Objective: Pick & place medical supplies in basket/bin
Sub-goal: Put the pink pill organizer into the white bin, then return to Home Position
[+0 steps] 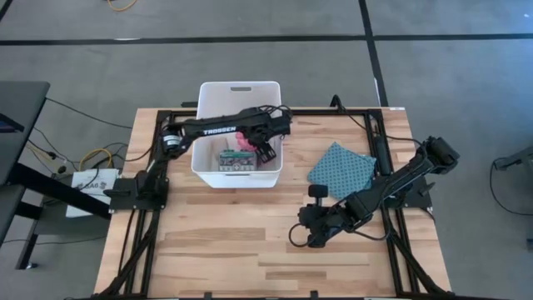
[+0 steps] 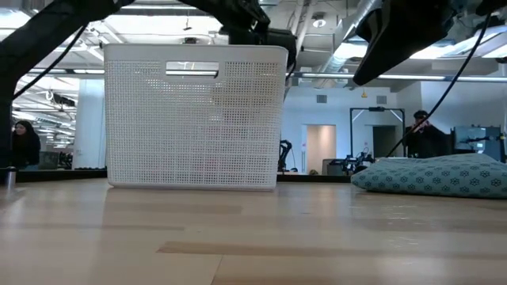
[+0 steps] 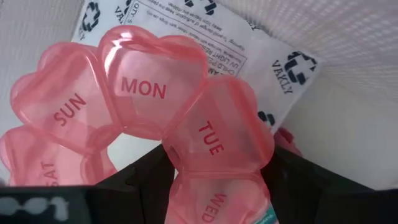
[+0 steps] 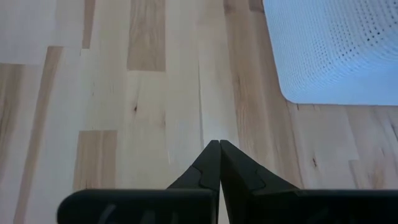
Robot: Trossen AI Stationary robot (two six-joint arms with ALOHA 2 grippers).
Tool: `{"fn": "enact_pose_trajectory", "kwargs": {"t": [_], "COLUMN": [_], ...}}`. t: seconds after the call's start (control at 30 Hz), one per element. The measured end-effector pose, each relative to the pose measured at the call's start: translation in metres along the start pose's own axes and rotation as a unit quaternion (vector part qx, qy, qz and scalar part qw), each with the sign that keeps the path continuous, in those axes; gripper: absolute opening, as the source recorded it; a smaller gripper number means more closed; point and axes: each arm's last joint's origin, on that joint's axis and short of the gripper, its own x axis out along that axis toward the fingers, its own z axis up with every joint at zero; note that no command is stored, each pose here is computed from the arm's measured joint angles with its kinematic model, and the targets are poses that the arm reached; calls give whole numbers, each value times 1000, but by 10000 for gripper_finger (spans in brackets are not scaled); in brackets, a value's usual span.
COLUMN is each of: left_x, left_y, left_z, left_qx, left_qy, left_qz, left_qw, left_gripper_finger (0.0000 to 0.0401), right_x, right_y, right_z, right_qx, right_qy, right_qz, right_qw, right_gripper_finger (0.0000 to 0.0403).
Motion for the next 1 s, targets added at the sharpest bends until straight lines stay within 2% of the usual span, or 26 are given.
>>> {"fn": "enact_pose_trajectory", "kwargs": {"t": [0.17, 0.5, 0.8, 1.0], "left_x": [11, 2, 0, -26], "left_y": [-1, 0, 2, 10], "left_z": [3, 6, -3, -8], "left_qx": [22, 64, 93, 93], "left_qy": [9, 1, 45, 73], "left_qz": [-4, -12, 13, 10], "left_qw": [1000, 998, 995, 993], "left_gripper_finger": [216, 244, 256, 249], "right_x": [0, 0, 0, 0], "right_y": [0, 0, 0, 0], "right_z": [0, 0, 0, 0], "right_qx": [1, 1, 1, 0], "right_qy": [-1, -1, -1, -1], "right_qz": [1, 1, 1, 1], "right_qw": [1000, 1000, 1000, 1000], "right_gripper_finger": [0, 0, 0, 0]}}
